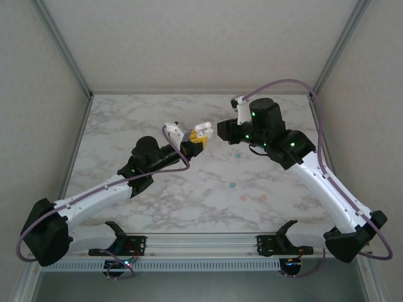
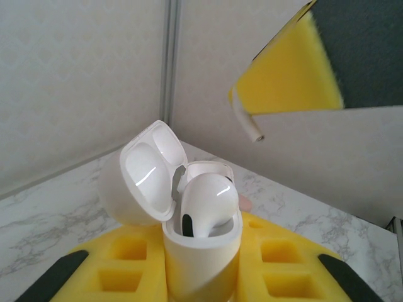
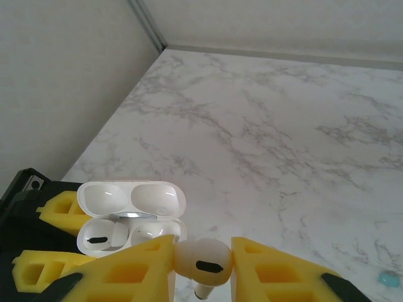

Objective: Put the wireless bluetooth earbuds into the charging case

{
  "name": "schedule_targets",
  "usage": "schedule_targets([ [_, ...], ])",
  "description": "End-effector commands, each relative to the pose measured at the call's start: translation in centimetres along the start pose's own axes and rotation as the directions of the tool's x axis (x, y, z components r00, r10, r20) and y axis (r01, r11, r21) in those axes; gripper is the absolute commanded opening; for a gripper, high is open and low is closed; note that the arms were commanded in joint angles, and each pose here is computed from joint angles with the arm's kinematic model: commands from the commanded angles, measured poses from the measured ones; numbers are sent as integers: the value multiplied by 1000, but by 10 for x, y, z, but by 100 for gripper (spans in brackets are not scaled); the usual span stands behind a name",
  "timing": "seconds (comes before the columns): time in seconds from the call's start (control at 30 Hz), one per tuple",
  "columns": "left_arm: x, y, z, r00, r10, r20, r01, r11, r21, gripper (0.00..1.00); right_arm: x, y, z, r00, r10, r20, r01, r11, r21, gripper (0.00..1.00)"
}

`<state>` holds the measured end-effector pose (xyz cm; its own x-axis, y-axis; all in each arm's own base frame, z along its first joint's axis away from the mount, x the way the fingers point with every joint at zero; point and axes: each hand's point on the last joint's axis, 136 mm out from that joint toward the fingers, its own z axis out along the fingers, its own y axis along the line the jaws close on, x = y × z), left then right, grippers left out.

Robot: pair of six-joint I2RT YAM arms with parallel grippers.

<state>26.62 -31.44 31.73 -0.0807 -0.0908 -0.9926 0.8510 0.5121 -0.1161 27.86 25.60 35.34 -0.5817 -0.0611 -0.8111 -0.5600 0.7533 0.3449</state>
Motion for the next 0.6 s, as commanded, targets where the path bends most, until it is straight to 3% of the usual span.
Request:
schedule_targets([
  [0.0, -21, -13, 3, 999, 2, 52, -4, 999, 52, 12, -19, 19, -4, 998, -37, 50, 40, 997, -63, 27],
  [0.57, -23, -16, 5, 998, -3, 56, -1, 998, 63, 12, -17, 22, 13, 996, -82, 37, 84, 994, -64, 27],
])
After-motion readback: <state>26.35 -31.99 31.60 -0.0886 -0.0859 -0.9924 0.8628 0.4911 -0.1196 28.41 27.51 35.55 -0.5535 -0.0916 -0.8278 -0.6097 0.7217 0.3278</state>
